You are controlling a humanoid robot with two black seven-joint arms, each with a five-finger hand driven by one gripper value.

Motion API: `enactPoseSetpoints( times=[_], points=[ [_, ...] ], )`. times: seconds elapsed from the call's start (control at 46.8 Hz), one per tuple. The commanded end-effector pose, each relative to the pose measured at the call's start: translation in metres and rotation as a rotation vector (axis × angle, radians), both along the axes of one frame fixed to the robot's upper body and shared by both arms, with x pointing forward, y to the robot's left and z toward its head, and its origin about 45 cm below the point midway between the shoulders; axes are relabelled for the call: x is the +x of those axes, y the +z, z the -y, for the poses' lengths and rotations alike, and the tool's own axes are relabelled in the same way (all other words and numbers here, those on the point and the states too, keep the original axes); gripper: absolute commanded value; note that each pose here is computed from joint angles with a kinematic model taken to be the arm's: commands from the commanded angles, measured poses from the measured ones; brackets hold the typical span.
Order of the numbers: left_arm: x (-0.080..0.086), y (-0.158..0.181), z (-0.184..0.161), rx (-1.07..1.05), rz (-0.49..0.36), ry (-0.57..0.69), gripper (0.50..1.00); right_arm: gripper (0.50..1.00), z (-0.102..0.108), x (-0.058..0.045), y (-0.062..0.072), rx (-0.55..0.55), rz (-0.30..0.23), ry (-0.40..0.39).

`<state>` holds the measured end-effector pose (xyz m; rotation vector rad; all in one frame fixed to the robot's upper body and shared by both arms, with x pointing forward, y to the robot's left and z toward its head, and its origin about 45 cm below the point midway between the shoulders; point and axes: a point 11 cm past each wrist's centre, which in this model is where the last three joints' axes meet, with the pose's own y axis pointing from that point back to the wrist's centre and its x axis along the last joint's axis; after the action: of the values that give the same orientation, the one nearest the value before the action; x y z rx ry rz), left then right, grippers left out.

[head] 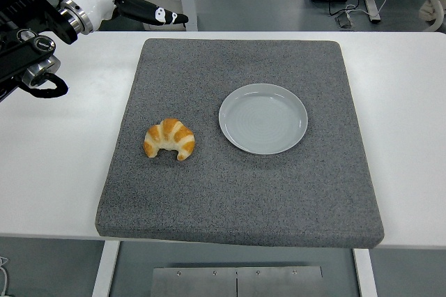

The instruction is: Place the bread on the plate

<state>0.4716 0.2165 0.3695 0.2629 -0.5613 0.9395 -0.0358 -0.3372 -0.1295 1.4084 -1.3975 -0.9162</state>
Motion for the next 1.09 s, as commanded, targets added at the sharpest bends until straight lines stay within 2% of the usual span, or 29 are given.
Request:
enactPoseSetpoints(
  times=[0.0, 0.128, 0.363, 0.641, 0.897, 1.068],
  points=[
    [-0.007, -0.004, 0.003, 0.032, 0.001, -0.024, 0.963, 1.0, 0.0, 0.0, 0.0, -0.001, 0.0, 0.0],
    [-0.022, -0.013, 0.011, 0.088, 0.007, -0.079, 0.963, 1.0, 0.0, 0.0, 0.0, -0.001, 0.0, 0.0],
    [-0.035, -0.034, 0.008, 0.135, -0.033, -0.096, 0.963, 1.0, 0.0, 0.0, 0.0, 0.001, 0.0, 0.0],
    [-0.07, -0.046, 0.001, 0.2, -0.063, -0.167, 0.963, 1.0, 0.0, 0.0, 0.0, 0.001, 0.0, 0.0],
    [-0.084, -0.06, -0.009, 0.29, -0.048, -0.189, 0.963, 1.0, 0.0, 0.0, 0.0, -0.001, 0.0, 0.0],
    [-0.089, -0.075, -0.013, 0.299, -0.076, -0.19, 0.963, 1.0, 0.0, 0.0, 0.0, 0.001, 0.0, 0.0]
  ],
)
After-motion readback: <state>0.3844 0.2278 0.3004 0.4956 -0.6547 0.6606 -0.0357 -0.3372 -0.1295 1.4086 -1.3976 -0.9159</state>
